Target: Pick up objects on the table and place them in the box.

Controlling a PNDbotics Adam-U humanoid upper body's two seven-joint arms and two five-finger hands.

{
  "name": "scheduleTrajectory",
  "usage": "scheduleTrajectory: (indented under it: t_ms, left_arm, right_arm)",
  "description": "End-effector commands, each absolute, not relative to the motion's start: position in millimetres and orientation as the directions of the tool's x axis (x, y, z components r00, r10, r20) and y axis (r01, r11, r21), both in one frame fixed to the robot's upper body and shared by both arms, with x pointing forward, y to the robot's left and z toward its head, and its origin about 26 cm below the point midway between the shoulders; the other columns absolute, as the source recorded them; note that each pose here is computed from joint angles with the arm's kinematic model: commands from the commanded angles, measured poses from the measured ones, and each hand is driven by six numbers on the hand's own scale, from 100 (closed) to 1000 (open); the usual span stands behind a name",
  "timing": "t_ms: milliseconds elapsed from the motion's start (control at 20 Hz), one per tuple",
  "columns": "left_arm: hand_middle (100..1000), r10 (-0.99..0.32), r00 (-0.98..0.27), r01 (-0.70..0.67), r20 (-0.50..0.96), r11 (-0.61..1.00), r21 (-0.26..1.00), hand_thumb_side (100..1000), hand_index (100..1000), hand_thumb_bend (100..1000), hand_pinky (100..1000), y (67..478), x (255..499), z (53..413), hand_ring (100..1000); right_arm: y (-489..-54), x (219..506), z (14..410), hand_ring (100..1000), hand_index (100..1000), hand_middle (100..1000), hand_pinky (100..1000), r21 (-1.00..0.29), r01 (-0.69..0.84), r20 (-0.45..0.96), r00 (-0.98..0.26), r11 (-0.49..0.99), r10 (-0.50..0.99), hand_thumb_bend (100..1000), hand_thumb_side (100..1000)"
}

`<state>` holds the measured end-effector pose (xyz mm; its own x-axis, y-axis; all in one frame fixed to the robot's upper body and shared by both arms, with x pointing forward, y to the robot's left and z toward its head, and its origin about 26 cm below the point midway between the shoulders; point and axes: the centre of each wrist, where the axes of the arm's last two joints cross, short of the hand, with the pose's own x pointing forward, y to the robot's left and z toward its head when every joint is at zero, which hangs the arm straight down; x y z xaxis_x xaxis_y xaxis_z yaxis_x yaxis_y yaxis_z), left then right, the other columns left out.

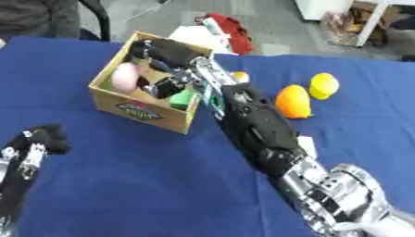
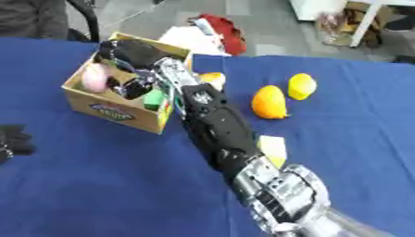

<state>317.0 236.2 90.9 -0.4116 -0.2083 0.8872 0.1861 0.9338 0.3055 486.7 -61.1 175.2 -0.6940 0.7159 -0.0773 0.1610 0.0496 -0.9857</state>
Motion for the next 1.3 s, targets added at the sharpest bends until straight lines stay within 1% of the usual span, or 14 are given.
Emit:
scheduleTrajectory:
  t_ms: [50,200,300,500,750,950,1100,1300]
  left_arm:
    - [593,-0.197,-0.442,0.198,0.875,0.93,0.309,750,757,100,663,233,318,100,585]
    - [592,-0.198,-0.438,0.198,0.877,0.93,0.309,750,757,100,663,233,318,99,585]
    - [592,-0.198,-0.437,0.197,0.877,0.931,0.308,750,757,100,663,233,318,98,585]
    - [592,-0.203,-0.426,0.191,0.882,0.932,0.307,752,757,100,663,236,316,95,584]
    - [591,-0.216,-0.41,0.177,0.886,0.934,0.309,752,757,100,663,241,314,91,584]
    - [591,-0.231,-0.394,0.161,0.89,0.936,0.314,754,757,100,663,246,311,87,583]
    - [591,-0.24,-0.384,0.149,0.892,0.937,0.316,756,757,100,663,249,310,84,583]
    - [591,-0.25,-0.373,0.132,0.893,0.939,0.318,758,757,100,663,254,308,81,583]
  right_arm:
    - [-58,488,191,810,1000,822,800,-0.969,0.245,-0.132,-0.61,0.027,0.781,100,148]
    - [-60,488,194,812,1000,826,800,-0.957,0.291,-0.154,-0.548,0.015,0.822,100,144]
    - [-63,489,196,815,1000,829,802,-0.952,0.305,-0.161,-0.53,0.01,0.833,100,144]
    - [-80,495,203,836,1000,858,820,-0.963,0.27,-0.139,-0.528,0.01,0.838,100,150]
    - [-124,505,227,868,1000,888,847,-0.984,0.177,-0.068,-0.511,0.028,0.857,100,149]
    - [-165,506,249,886,1000,903,856,-0.99,0.143,-0.064,-0.497,0.009,0.866,100,141]
    - [-193,505,250,910,1000,925,869,-0.994,0.096,-0.086,-0.488,-0.045,0.869,100,157]
    - [-218,502,239,940,1000,955,881,-0.99,0.009,-0.125,-0.512,-0.14,0.85,100,188]
